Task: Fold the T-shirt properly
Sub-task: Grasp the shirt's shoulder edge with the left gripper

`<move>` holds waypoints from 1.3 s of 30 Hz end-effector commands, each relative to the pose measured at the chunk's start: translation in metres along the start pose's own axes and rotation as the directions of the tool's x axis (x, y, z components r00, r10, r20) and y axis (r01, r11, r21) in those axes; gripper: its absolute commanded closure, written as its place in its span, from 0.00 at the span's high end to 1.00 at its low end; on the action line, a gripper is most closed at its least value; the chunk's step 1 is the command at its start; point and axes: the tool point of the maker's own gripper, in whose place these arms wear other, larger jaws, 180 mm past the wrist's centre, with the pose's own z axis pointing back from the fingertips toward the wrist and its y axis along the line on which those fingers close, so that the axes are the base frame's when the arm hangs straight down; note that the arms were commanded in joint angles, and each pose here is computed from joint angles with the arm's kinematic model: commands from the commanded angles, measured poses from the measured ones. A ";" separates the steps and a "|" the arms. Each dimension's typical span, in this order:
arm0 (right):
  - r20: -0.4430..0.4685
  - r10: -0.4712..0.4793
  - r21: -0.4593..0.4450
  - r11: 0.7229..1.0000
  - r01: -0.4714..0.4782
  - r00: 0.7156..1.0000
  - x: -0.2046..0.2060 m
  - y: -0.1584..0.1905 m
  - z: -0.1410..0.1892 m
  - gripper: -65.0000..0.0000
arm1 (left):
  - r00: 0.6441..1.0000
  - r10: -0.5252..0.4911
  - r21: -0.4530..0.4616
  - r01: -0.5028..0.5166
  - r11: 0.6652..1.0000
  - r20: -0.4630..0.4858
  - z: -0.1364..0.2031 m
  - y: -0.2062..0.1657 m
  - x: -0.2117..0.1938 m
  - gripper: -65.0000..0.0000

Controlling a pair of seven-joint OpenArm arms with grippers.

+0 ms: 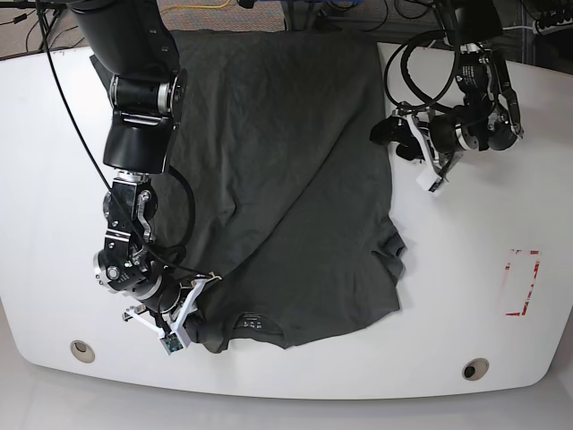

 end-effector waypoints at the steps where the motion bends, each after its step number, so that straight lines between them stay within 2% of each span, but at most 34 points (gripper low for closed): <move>1: 0.082 0.009 -0.016 1.000 -0.008 0.997 0.031 -0.008 0.005 0.00 | 0.992 -0.007 0.008 0.008 1.000 -0.123 -0.010 -0.006 -0.024 0.62; 8: 0.082 0.009 -0.016 1.000 -0.008 0.997 0.031 -0.008 0.005 0.00 | 0.987 -0.055 -0.044 0.049 0.998 -0.152 -0.024 -0.025 -0.025 0.62; 12: 0.080 0.009 -0.016 1.000 -0.008 0.997 0.030 -0.007 0.005 0.00 | 0.990 -0.058 -0.058 0.051 0.997 -0.130 -0.028 -0.031 -0.021 0.60; 14: 0.080 0.009 -0.016 1.000 -0.008 0.997 0.030 -0.007 0.005 0.00 | 0.992 -0.055 -0.057 0.049 0.997 -0.115 -0.028 -0.031 -0.018 0.53; 20: 0.073 0.007 -0.015 1.000 -0.006 0.997 0.026 -0.007 0.005 0.00 | 0.996 -0.052 -0.052 0.048 0.997 -0.076 -0.028 -0.029 -0.012 0.09; 22: 0.074 0.008 -0.015 1.000 -0.007 0.997 0.026 -0.007 0.005 0.00 | 0.996 -0.052 -0.051 0.049 0.998 -0.072 -0.028 -0.029 -0.012 0.04; 29: 0.071 0.007 -0.016 1.000 -0.006 0.997 0.024 -0.007 0.005 0.00 | 0.998 -0.054 -0.047 0.052 0.998 -0.043 -0.026 -0.028 -0.006 0.03; 39: 0.104 0.028 -0.032 0.999 -0.025 0.994 0.038 -0.008 0.013 0.00 | 0.985 -0.132 0.041 0.129 0.991 0.107 0.002 -0.026 0.040 0.03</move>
